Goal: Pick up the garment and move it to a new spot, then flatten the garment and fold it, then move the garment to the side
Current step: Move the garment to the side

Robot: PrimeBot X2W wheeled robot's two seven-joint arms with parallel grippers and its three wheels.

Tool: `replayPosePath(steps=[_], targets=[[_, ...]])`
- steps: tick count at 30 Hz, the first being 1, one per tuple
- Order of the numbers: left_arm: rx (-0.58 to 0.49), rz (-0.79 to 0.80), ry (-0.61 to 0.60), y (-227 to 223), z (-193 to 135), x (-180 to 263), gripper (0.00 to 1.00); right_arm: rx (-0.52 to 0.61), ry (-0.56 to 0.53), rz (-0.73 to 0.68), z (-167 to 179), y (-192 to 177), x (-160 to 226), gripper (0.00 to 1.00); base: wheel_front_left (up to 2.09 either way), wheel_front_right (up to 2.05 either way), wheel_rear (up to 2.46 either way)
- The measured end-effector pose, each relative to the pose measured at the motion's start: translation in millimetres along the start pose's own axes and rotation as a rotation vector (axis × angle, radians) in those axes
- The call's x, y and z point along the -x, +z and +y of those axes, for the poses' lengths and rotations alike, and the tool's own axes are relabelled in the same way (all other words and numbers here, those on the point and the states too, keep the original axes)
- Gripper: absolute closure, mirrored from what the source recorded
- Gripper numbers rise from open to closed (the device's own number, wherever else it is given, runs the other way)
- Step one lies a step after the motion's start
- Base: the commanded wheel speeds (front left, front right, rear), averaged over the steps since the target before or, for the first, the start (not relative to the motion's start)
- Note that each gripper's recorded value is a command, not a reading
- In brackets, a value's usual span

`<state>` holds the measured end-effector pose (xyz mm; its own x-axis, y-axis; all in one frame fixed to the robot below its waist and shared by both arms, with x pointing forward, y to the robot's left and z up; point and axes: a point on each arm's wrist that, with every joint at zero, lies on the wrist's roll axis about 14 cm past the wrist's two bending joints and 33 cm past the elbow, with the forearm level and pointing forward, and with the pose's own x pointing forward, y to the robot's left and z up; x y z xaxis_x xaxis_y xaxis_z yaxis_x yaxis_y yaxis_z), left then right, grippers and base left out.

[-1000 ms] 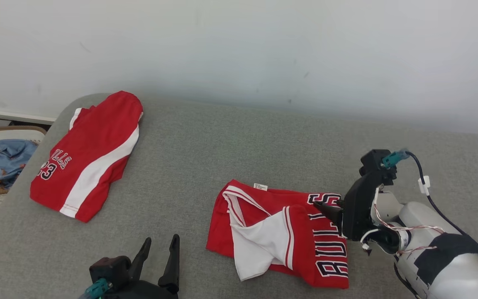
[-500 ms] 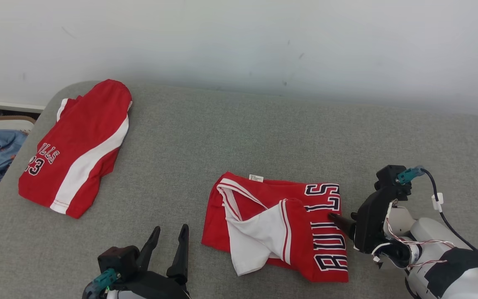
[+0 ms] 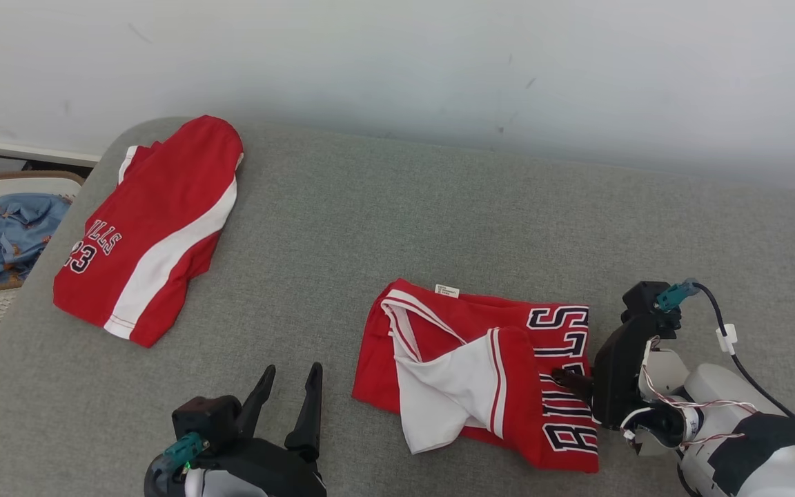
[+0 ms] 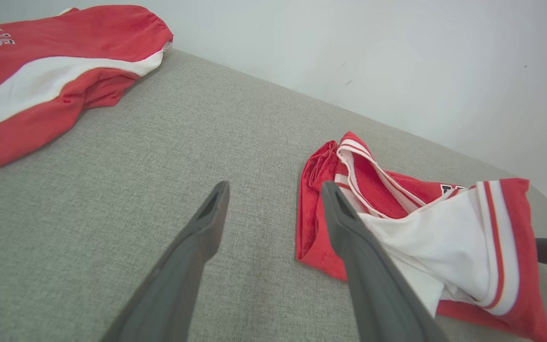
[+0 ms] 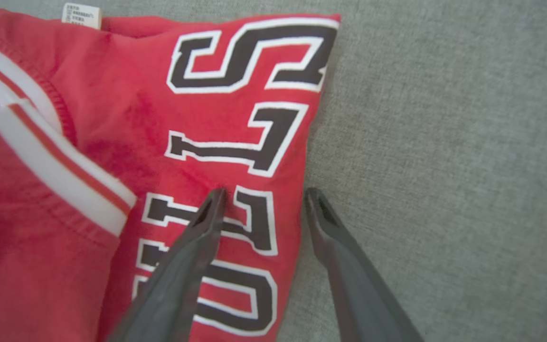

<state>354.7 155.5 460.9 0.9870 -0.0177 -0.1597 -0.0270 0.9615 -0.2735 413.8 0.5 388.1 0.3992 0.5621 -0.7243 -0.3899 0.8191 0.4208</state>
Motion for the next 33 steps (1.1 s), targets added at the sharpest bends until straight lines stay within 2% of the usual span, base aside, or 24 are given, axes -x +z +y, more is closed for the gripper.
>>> replayPosePath(steps=[1,12,22,33], targets=[[0.001,0.001,0.003,-0.4,0.9,0.4,0.0,0.004,0.003,0.008,0.9,-0.6,-0.4,1.0,0.0,0.0,0.0],[0.015,-0.002,0.018,-1.0,5.0,0.3,0.0,-0.008,0.002,-0.028,-0.8,10.0,5.9,1.0,0.0,0.0,0.0],[0.008,0.0,-0.031,-2.4,-10.0,-5.8,0.0,-0.042,-0.091,-0.199,-46.0,53.9,47.7,1.0,0.0,0.0,0.0],[-0.003,0.007,-0.099,-5.3,-32.4,-11.1,0.0,-0.061,-0.158,-0.305,-78.6,66.5,91.7,1.0,0.0,0.0,0.0]])
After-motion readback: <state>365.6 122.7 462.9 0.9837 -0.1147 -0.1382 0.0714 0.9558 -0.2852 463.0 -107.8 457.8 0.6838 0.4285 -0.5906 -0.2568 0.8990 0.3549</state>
